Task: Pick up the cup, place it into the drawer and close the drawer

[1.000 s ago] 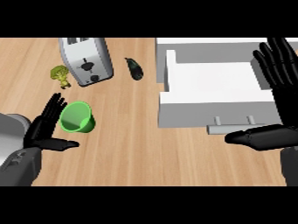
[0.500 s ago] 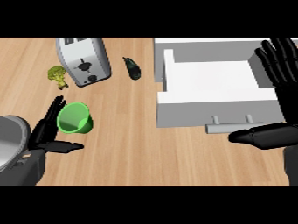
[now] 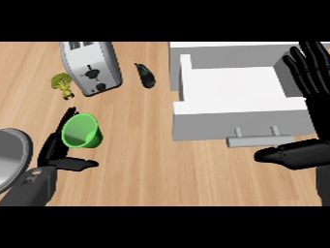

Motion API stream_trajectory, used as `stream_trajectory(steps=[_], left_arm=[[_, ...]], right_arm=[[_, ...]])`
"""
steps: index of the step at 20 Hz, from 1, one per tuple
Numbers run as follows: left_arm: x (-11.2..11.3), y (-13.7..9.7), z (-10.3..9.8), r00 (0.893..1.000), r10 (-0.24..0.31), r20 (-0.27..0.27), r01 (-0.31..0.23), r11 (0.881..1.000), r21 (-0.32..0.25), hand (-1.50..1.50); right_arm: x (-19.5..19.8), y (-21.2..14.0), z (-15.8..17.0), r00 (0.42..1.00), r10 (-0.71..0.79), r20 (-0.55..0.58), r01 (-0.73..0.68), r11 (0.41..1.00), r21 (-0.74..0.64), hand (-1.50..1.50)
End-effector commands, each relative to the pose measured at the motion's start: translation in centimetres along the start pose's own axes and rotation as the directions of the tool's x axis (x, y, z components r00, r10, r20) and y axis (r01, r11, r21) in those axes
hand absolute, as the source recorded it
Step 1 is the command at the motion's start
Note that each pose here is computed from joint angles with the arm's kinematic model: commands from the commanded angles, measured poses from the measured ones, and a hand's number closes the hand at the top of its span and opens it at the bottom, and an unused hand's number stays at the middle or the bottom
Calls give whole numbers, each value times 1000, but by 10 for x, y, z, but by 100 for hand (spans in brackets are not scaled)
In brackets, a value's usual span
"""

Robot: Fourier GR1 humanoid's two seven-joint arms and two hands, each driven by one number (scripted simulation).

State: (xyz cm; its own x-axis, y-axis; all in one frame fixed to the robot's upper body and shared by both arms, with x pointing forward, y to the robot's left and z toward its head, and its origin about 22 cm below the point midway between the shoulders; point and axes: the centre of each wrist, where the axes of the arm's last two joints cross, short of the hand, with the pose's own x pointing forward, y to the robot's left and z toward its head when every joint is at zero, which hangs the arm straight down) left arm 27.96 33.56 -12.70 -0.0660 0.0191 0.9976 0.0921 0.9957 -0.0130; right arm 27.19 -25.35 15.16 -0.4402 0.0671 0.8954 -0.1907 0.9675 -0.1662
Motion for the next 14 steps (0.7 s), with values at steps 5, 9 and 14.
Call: stream_trajectory(steps=[5, 9, 14], left_arm=[[-1, -4, -2, 986, 150, 69, -144, 986, -86, -150], [-2, -37, -21, 969, 233, 80, -217, 960, -175, 150], [15, -13, -29, 955, -38, 294, 36, 999, 14, 150]], right_arm=[[-4, -5, -4, 1000, 3, -13, -3, 1000, -11, -150], [1, -6, -8, 1000, 14, 11, -14, 1000, -5, -150], [-7, -1, -2, 1000, 15, -9, -15, 1000, -10, -150]])
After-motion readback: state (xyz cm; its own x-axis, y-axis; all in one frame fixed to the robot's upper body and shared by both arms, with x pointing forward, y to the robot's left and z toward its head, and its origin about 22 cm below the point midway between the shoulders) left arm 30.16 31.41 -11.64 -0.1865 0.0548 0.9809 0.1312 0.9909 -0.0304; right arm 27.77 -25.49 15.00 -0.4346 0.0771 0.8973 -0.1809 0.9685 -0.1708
